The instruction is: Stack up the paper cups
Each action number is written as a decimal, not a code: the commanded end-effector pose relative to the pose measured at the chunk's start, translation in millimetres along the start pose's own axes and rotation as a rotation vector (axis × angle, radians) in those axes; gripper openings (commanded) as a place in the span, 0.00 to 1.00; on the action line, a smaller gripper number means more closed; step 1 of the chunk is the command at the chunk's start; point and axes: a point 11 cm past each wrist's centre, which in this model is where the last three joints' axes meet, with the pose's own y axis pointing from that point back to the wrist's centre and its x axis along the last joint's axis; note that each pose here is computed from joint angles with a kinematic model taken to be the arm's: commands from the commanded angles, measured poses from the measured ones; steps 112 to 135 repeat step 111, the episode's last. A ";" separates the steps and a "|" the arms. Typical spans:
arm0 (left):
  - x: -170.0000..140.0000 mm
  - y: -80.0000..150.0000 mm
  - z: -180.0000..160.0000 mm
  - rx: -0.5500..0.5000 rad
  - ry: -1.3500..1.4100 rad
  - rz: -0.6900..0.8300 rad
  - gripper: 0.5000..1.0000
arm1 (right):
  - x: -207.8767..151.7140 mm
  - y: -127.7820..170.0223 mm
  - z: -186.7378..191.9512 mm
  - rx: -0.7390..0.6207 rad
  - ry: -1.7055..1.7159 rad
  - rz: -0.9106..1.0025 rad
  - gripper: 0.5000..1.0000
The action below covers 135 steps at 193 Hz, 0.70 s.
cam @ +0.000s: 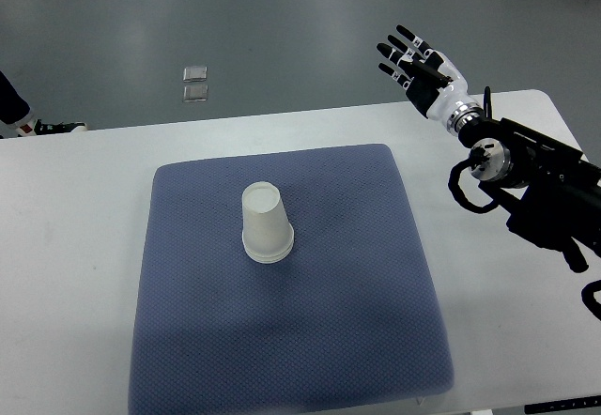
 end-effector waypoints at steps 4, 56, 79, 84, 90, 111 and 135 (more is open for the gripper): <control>0.0 0.0 -0.1 0.001 0.000 0.000 1.00 | 2.0 0.8 -0.7 0.016 -0.019 0.010 0.83; 0.1 0.0 -0.1 0.001 0.001 0.001 1.00 | 11.6 6.1 7.2 0.006 -0.019 0.032 0.83; 0.1 0.0 0.2 -0.002 0.001 0.001 1.00 | 20.3 10.8 8.0 0.029 -0.018 0.050 0.83; 0.1 0.0 -0.1 0.001 0.001 0.001 1.00 | 21.8 11.9 9.1 0.032 -0.018 0.053 0.83; 0.0 0.0 -0.1 0.001 0.000 0.000 1.00 | 21.7 12.2 9.8 0.035 -0.019 0.054 0.83; 0.1 0.0 0.2 -0.002 0.001 0.001 1.00 | 21.0 12.6 11.6 0.040 -0.024 0.054 0.83; 0.1 0.0 0.2 -0.002 0.001 0.001 1.00 | 21.0 12.6 11.6 0.040 -0.024 0.054 0.83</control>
